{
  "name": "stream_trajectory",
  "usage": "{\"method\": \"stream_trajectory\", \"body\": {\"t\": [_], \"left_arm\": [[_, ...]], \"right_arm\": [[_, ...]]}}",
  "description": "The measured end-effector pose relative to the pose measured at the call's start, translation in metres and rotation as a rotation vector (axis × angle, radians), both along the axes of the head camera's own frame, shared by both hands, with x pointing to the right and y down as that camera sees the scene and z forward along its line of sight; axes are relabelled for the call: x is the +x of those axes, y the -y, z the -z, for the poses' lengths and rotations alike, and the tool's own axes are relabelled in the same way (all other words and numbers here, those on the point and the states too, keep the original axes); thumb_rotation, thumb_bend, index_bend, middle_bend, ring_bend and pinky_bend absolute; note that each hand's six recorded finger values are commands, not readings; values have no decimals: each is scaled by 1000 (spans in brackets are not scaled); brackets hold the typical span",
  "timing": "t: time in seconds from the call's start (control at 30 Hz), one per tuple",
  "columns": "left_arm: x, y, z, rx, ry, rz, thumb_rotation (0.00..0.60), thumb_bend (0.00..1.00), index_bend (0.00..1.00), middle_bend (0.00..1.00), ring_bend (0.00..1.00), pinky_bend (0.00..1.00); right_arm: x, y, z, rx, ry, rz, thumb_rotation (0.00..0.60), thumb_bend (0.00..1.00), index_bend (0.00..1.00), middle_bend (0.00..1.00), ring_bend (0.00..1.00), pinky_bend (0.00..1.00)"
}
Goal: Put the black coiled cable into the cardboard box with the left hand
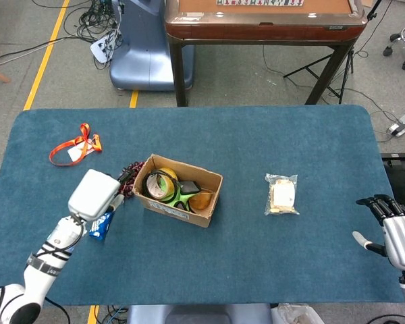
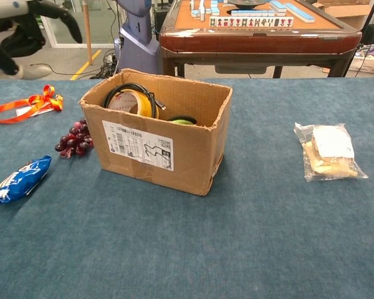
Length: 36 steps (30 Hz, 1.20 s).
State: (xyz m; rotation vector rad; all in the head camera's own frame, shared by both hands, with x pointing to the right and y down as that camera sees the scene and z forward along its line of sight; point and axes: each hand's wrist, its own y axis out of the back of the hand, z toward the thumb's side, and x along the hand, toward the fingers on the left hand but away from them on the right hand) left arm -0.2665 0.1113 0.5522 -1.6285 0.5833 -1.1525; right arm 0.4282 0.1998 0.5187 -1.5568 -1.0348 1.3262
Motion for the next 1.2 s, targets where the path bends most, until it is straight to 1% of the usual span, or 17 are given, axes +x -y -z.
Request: {"method": "stream_trajectory", "body": {"t": [0.2, 0.27, 0.37, 0.43, 0.63, 0.7, 0.8, 0.9, 1.0, 1.1, 1.2], "left_arm": [[-39, -31, 9, -1, -26, 51, 600, 313, 266, 834, 724, 936], [-48, -40, 9, -3, -24, 64, 600, 312, 267, 833, 720, 934], [-66, -57, 6, -24, -9, 100, 600, 311, 270, 830, 709, 928], [-79, -69, 3, -36, 6, 131, 600, 311, 279, 830, 706, 927], [-116, -103, -1, -18, 39, 215, 600, 311, 308, 820, 697, 922], [-125, -115, -1, -23, 40, 257, 600, 310, 313, 804, 691, 920], [-137, -128, 2, -30, 45, 320, 600, 311, 325, 781, 682, 919], [-149, -137, 5, -38, 50, 384, 600, 311, 331, 771, 677, 916], [-160, -143, 6, -49, 55, 428, 600, 309, 333, 768, 677, 915], [-164, -145, 3, -57, 67, 426, 600, 310, 335, 767, 676, 915], [-165, -146, -2, -80, 71, 424, 600, 309, 335, 767, 676, 914]], "right_arm": [[0, 0, 0, 1, -5, -1, 600, 3, 334, 360, 234, 437], [0, -1, 0, 0, -8, -2, 600, 2, 334, 360, 234, 437], [0, -1, 0, -2, -13, -3, 600, 3, 334, 360, 234, 437], [0, -2, 0, -4, -17, -3, 600, 3, 334, 360, 234, 437], [1, -3, -2, -14, -52, -5, 600, 4, 344, 368, 234, 437], [1, -3, -3, -16, -67, -6, 600, 4, 348, 371, 234, 437], [1, -5, -5, -25, -77, -11, 600, 4, 348, 371, 234, 437], [2, -6, -6, -33, -81, -14, 600, 4, 348, 371, 234, 437], [2, -6, -5, -37, -81, -14, 600, 4, 348, 371, 234, 437], [2, -6, -5, -39, -80, -15, 600, 4, 348, 371, 234, 437], [4, -6, -6, -47, -81, -22, 600, 4, 348, 371, 234, 437]]}}
